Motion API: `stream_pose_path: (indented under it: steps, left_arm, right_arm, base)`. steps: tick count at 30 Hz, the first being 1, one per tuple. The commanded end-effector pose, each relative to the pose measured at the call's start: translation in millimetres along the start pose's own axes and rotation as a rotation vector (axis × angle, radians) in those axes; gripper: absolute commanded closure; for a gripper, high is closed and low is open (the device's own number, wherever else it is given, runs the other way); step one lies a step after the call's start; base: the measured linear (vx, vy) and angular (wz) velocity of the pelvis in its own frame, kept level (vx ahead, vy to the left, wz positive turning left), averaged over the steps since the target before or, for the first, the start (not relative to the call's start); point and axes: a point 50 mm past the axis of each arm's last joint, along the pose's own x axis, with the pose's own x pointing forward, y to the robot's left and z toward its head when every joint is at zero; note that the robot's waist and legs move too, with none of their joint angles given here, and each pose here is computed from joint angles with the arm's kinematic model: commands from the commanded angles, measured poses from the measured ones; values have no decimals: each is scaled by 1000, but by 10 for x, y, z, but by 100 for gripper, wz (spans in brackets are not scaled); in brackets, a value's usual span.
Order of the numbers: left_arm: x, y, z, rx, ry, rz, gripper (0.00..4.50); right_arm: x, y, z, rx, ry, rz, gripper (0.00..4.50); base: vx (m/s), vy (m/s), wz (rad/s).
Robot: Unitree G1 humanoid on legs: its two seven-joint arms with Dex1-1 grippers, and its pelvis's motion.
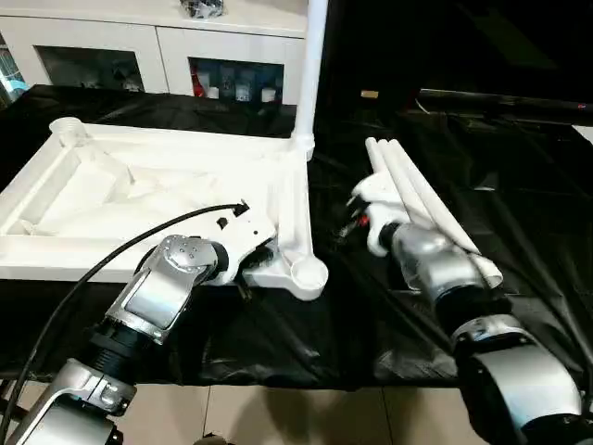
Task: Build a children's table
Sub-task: Rotate table base
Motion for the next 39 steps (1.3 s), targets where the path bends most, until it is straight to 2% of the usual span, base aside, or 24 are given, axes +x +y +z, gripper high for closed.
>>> stream_pose_path:
  steps: [1,3,4,5,6,7,9,11,14,15,16,17,20,21,25,27,28,29,30,33,35,36,39]
  left_arm:
    - [-92,48,128,-36,-127,55,429]
    - [-157,50,180,-102,-215,81,417]
    - [-241,64,208,-194,-304,124,406]
    - [-241,64,208,-194,-304,124,406]
    - [-353,96,190,-296,-397,262,397]
    - [-374,104,184,-311,-414,294,372]
    - [-476,142,157,-412,-525,473,365]
    - [-536,136,123,-448,-578,565,357]
    - [-626,31,-44,-454,-534,711,326]
    - [-678,-43,-135,-548,-514,735,326]
    - [-681,-45,-138,-548,-512,736,321]
    - [-744,-108,-234,-537,-464,765,306]
    - [-773,-162,-303,-513,-420,779,282]
    - [-770,-189,-323,-542,-421,770,277]
    - [-770,-211,-304,-540,-430,807,244]
    - [-755,-195,-283,-469,-382,864,241]
    - [-741,-197,-266,-437,-368,862,241]
    - [-732,-207,-258,-443,-367,851,241]
    - [-731,-214,-253,-465,-371,845,241]
    - [-742,-203,-231,-455,-364,885,241]
    - [-749,-208,-221,-446,-364,896,241]
    - [-749,-218,-234,-494,-364,890,241]
    - [-770,-226,-197,-510,-392,873,241]
  right_arm:
    - [-86,-89,-15,29,-12,-64,448]
    - [-143,-119,-2,46,-37,-95,450]
    - [-220,-126,21,74,-88,-107,415]
    - [-220,-126,21,74,-88,-107,415]
    - [-348,-88,53,85,-191,-135,409]
    - [-373,-80,57,87,-208,-144,408]
    - [-491,-25,44,96,-259,-176,392]
    - [-557,6,34,84,-285,-201,369]
    - [-690,54,58,138,-353,-246,346]
    - [-770,67,65,150,-364,-271,346]
    - [-773,67,65,151,-364,-272,325]
    - [-846,68,47,180,-384,-294,321]
    - [-906,71,1,191,-374,-308,299]
    - [-932,64,-28,194,-365,-320,289]
    - [-955,47,-85,178,-304,-368,268]
    - [-939,32,-198,5,-139,-478,246]
    - [-901,91,-259,-6,-85,-391,246]
    - [-903,130,-253,-35,-103,-360,246]
    - [-911,155,-232,-21,-142,-346,246]
    - [-892,208,-246,-17,-127,-337,246]
    - [-875,194,-234,38,-139,-363,246]
    - [-840,210,-263,135,-127,-336,246]
    - [-802,250,-244,153,-132,-295,246]
  base:
    - [0,0,0]
    - [0,0,0]
    - [0,0,0]
    - [0,0,0]
    - [0,0,0]
    - [0,0,0]
    - [0,0,0]
    - [0,0,0]
    - [0,0,0]
    - [0,0,0]
    - [0,0,0]
    - [0,0,0]
    - [0,0,0]
    - [0,0,0]
    - [0,0,0]
    - [0,0,0]
    - [0,0,0]
    - [0,0,0]
    - [0,0,0]
    - [11,-18,28]
    - [42,-54,50]
    - [27,-128,22]
    - [31,-161,20]
